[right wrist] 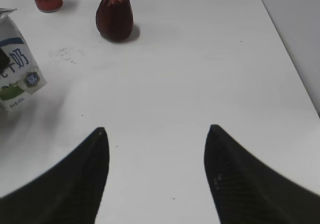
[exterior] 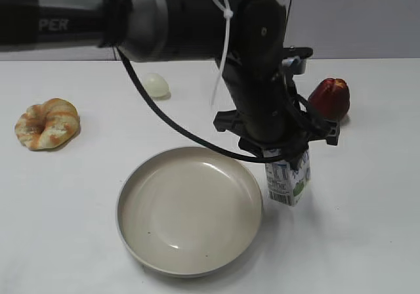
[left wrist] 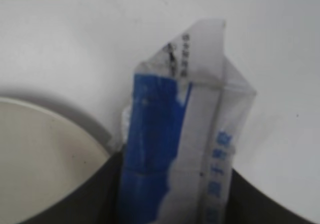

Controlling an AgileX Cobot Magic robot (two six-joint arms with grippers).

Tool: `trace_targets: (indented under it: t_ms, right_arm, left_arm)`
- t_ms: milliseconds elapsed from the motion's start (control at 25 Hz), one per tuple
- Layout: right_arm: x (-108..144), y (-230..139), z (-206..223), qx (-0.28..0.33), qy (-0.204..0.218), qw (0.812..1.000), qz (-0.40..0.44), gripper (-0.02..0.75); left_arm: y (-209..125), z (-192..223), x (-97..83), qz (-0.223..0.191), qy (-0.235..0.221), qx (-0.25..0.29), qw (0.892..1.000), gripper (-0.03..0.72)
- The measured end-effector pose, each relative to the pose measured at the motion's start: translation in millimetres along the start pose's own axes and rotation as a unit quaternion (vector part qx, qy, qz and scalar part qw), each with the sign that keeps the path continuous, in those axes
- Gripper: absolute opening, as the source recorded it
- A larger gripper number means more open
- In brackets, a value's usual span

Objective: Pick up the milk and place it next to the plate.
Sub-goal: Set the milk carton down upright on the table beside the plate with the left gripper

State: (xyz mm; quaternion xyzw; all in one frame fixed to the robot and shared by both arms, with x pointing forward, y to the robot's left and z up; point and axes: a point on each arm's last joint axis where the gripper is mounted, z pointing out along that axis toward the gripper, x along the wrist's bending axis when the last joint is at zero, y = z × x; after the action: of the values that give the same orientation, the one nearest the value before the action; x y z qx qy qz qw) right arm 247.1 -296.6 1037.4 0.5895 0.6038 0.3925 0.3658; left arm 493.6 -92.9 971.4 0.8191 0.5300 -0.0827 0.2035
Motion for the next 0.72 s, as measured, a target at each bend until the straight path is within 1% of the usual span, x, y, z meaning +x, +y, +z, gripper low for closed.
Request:
trace_targets:
  t_ms: [120, 200, 360, 480, 720]
  right_arm:
    - [0, 0, 0, 0.000, 0.000, 1.000, 0.000, 0.459]
    - [0, 0, 0, 0.000, 0.000, 1.000, 0.000, 0.459]
    - [0, 0, 0, 0.000, 0.000, 1.000, 0.000, 0.459]
    - [0, 0, 0, 0.000, 0.000, 1.000, 0.000, 0.459]
    - [0, 0, 0, 0.000, 0.000, 1.000, 0.000, 0.459]
  left_arm:
    - [1, 7, 1.5, -0.037, 0.001, -0.005, 0.999, 0.300]
    - [1, 14, 3.7, -0.044, 0.006, -0.001, 0.999, 0.300]
    - [-2, 24, 9.4, -0.049, 0.025, 0.009, 0.998, 0.300]
    - [0, 24, 12.4, -0.048, 0.041, 0.002, 0.998, 0.300]
    - [1, 24, 12.7, -0.048, 0.042, -0.005, 0.998, 0.305]
